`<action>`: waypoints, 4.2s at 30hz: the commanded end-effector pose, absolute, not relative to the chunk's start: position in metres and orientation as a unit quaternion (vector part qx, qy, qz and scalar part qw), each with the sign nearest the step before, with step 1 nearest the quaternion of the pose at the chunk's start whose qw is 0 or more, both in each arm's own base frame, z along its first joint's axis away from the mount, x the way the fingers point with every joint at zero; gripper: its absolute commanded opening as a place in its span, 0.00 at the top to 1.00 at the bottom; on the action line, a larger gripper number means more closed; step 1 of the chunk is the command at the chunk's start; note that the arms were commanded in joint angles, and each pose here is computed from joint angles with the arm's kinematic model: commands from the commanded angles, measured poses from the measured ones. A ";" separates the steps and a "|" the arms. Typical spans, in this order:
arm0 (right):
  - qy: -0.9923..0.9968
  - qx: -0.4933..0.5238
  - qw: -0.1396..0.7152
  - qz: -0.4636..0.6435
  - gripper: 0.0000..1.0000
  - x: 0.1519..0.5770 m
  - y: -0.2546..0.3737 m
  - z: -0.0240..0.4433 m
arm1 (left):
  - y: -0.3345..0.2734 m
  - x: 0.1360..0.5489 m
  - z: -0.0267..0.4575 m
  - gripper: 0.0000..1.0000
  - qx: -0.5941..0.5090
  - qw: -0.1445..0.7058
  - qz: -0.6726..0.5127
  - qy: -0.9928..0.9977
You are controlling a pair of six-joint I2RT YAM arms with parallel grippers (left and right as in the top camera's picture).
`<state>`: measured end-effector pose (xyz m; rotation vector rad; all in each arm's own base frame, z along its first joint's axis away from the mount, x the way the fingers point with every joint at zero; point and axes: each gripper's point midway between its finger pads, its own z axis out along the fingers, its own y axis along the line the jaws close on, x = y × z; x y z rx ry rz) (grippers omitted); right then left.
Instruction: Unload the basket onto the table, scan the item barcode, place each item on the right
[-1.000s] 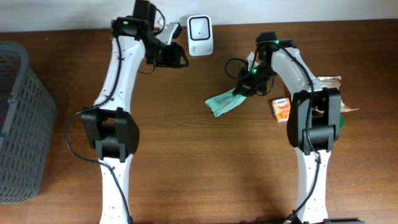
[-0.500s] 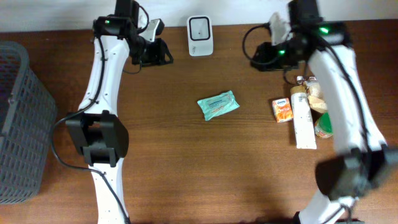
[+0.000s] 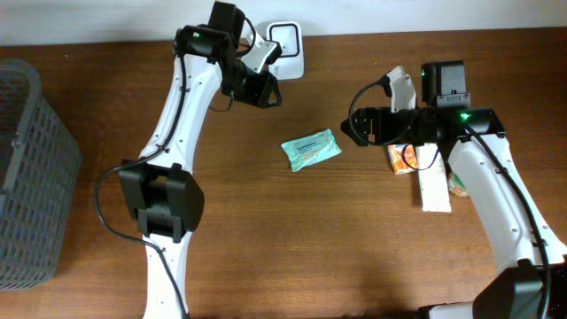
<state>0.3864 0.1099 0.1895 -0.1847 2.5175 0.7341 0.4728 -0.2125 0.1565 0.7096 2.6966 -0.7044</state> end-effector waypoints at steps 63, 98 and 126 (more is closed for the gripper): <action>0.910 0.017 0.376 -0.175 0.96 0.452 0.089 0.167 | -0.052 0.504 0.115 0.66 -0.047 0.181 -0.158 0.969; 0.946 -0.017 0.063 0.317 0.48 0.430 0.119 0.036 | -0.247 0.455 0.101 0.81 0.135 0.155 -0.286 0.936; 0.878 -0.065 0.044 0.471 0.96 0.404 0.168 0.014 | -0.306 0.425 0.007 1.00 0.095 0.034 -0.330 0.939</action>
